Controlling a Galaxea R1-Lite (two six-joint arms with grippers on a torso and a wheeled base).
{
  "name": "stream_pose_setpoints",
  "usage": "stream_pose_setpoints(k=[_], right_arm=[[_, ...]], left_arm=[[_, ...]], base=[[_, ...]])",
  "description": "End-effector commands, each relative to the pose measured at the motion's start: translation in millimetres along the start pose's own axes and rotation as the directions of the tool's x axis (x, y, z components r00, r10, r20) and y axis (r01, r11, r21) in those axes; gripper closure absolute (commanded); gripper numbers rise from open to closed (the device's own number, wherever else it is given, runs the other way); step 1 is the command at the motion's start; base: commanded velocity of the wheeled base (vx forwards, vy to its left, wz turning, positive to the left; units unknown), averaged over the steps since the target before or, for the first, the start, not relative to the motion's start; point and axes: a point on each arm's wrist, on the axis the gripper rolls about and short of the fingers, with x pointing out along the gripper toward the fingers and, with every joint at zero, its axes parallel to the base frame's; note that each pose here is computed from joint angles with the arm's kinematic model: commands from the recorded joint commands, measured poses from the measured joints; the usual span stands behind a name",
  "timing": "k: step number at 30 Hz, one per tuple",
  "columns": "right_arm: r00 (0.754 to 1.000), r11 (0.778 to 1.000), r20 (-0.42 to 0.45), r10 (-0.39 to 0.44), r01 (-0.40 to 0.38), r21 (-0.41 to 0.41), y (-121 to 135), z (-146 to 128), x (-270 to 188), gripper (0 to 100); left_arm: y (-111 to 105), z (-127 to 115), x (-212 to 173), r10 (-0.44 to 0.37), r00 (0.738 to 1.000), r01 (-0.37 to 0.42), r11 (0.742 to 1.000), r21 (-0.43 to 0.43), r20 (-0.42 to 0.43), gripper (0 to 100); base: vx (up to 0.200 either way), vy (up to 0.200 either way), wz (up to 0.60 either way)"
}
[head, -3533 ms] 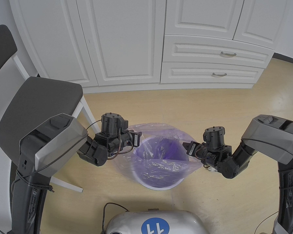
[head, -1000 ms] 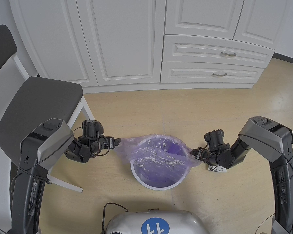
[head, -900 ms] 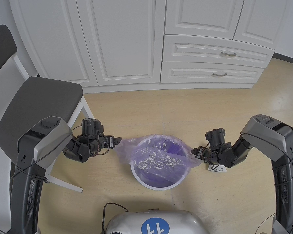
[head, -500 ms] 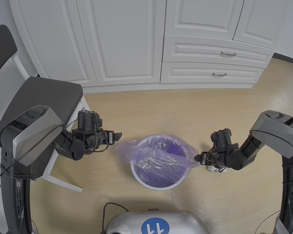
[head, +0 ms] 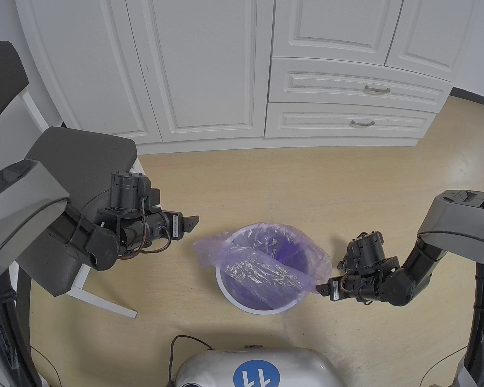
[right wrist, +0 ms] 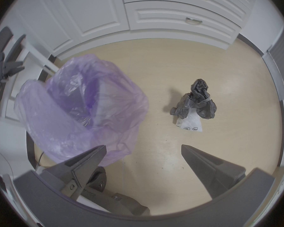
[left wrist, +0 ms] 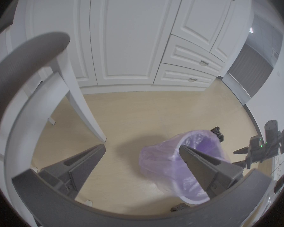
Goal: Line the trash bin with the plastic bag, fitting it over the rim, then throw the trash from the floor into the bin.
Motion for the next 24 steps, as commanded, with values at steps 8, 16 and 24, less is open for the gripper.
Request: stream_pose_setpoints(k=[8, 16, 24], right_arm=[[0.993, 0.986, -0.048, 0.107, -0.112, -0.125, 27.9, -35.5, -19.5, 0], [0.991, 0.963, -0.009, 0.132, -0.13, -0.235, 28.0, -42.6, -34.1, 0], [0.992, 0.968, 0.065, 0.106, -0.088, -0.237, 7.5, -26.2, -52.9, 0]], left_arm=[[-26.8, 14.2, -53.5, -0.069, 0.996, 0.068, 0.997, 0.031, 0.052, 0], [-29.1, 11.0, -56.9, -0.042, 0.996, 0.039, 0.999, 0.033, 0.082, 0], [-32.3, 12.7, -65.5, -0.045, 0.995, 0.042, 0.998, 0.036, 0.092, 0]], base=[[0.0, 0.0, 0.0], [0.0, 0.0, 0.0], [0.0, 0.0, 0.0]])
